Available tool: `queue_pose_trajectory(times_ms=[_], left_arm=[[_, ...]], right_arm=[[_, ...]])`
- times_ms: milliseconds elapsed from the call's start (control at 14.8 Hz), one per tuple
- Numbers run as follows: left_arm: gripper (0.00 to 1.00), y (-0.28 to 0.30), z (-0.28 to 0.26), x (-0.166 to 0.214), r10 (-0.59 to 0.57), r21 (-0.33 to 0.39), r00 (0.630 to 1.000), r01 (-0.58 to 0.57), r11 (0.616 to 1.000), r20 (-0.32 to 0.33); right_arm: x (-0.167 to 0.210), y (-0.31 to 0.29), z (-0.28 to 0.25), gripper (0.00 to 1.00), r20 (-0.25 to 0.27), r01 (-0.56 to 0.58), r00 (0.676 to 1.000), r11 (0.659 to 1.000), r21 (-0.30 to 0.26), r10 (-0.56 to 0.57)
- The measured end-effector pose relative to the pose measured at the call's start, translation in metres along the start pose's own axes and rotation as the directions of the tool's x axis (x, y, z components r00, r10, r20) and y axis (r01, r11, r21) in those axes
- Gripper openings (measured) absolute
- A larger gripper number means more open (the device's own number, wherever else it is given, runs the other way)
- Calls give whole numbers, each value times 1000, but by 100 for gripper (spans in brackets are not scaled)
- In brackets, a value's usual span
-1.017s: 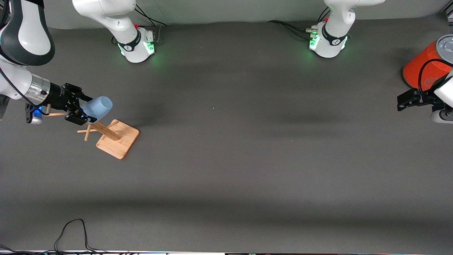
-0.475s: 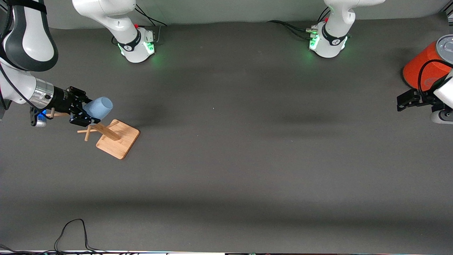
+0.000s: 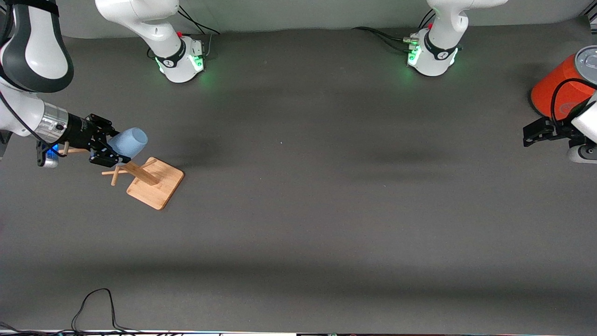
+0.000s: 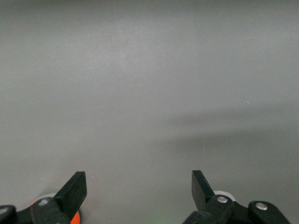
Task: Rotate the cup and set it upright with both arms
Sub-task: 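Lift the blue cup off the peg and carry it toward table center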
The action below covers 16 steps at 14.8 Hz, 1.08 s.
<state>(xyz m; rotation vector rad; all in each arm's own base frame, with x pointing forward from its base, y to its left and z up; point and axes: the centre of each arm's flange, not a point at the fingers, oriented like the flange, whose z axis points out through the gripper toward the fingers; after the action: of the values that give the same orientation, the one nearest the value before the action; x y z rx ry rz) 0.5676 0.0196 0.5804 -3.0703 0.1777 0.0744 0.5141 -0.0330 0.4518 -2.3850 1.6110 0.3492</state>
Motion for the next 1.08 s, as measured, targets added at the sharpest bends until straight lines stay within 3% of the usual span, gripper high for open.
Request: queue_pose_trajectory(times_ms=[339, 678, 814, 1085], left_arm=[[100, 0, 0, 0, 0, 0, 1000, 0, 1000, 0], [100, 0, 0, 0, 0, 0, 1000, 0, 1000, 0], [100, 0, 0, 0, 0, 0, 1000, 0, 1000, 0], [100, 0, 0, 0, 0, 0, 1000, 0, 1000, 0]], right_arm=[[-14, -10, -17, 83, 12, -37, 999, 999, 2, 37], [-57, -30, -20, 83, 55, -59, 997, 998, 30, 57], [-84, -42, -22, 83, 71, -56, 996, 998, 43, 53], [-164, -71, -27, 83, 55, -62, 997, 996, 70, 59]])
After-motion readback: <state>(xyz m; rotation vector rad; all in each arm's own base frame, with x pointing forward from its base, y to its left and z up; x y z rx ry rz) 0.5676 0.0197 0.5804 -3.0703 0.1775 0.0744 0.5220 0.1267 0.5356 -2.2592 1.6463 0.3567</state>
